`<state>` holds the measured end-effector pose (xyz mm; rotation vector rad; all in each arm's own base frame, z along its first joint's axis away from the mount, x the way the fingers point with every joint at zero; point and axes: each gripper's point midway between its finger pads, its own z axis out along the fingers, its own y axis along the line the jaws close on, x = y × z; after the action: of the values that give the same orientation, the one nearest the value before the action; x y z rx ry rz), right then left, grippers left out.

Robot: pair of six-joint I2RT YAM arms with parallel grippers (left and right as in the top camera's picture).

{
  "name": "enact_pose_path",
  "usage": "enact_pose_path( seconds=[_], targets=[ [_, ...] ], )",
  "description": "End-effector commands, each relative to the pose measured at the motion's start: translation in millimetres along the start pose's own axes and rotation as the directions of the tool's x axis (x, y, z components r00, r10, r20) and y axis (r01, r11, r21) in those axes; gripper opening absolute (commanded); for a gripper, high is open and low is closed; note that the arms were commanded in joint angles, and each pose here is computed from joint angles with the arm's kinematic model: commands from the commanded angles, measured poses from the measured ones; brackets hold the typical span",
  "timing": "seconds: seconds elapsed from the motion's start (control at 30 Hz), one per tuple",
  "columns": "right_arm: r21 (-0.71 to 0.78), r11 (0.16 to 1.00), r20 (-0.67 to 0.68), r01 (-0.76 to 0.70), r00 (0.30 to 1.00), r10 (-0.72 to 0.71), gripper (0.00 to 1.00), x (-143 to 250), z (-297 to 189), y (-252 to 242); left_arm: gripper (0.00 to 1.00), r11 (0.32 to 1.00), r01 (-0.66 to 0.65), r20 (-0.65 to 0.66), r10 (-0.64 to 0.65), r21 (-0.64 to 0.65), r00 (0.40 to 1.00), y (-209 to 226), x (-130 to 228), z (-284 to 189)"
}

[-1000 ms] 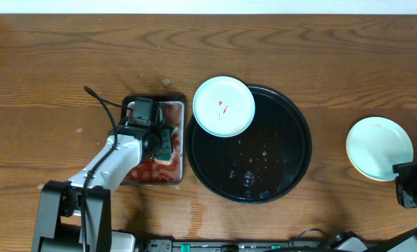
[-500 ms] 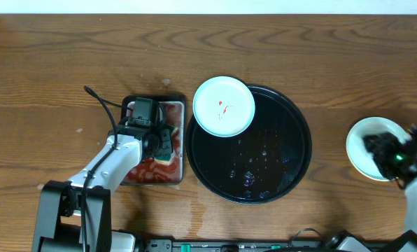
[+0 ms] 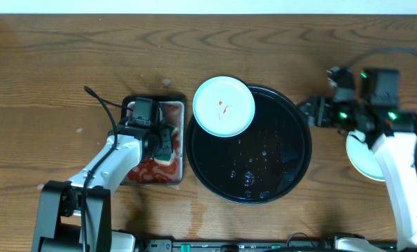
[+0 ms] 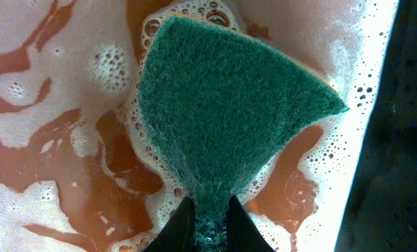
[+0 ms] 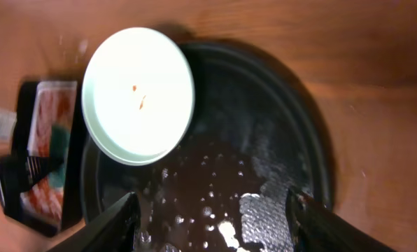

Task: Clean dirty plates on tray and stack at the side
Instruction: 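Release the plate and move right gripper back to the tray, then grasp the sauce-smeared mint plate rim and drag it to tray center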

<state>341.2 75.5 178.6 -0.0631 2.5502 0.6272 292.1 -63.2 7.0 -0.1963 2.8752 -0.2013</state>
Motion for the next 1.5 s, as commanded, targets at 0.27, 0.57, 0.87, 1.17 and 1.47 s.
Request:
enact_pose_path(
  seconds=[0.27,0.57,0.87,1.17,1.47],
  targets=[
    [0.109,0.964,-0.072,0.241,0.97,-0.234,0.68,-32.0,75.0,23.2,0.08,1.0,0.003,-0.06,-0.004,-0.018,0.998,5.7,15.5,9.8],
    [0.039,0.991,-0.126,0.126,0.985,-0.12,0.63,-17.5,146.6,25.5,0.08,1.0,0.003,-0.059,-0.004,-0.018,0.998,5.7,15.4,9.8],
    [0.037,0.992,-0.2,0.117,0.974,-0.107,0.44,9.2,195.6,21.4,0.08,1.0,0.003,-0.059,-0.004,-0.018,0.998,5.7,15.4,9.8],
    [0.045,0.996,-0.201,0.076,0.977,-0.066,0.12,13.9,211.8,20.1,0.08,1.0,0.003,-0.06,-0.004,-0.018,0.998,5.7,15.5,9.8],
    [0.058,0.996,-0.244,0.066,0.968,-0.05,0.01,24.8,209.2,16.6,0.08,1.0,0.003,-0.06,-0.004,-0.018,0.998,5.7,15.5,9.8]
  ],
)
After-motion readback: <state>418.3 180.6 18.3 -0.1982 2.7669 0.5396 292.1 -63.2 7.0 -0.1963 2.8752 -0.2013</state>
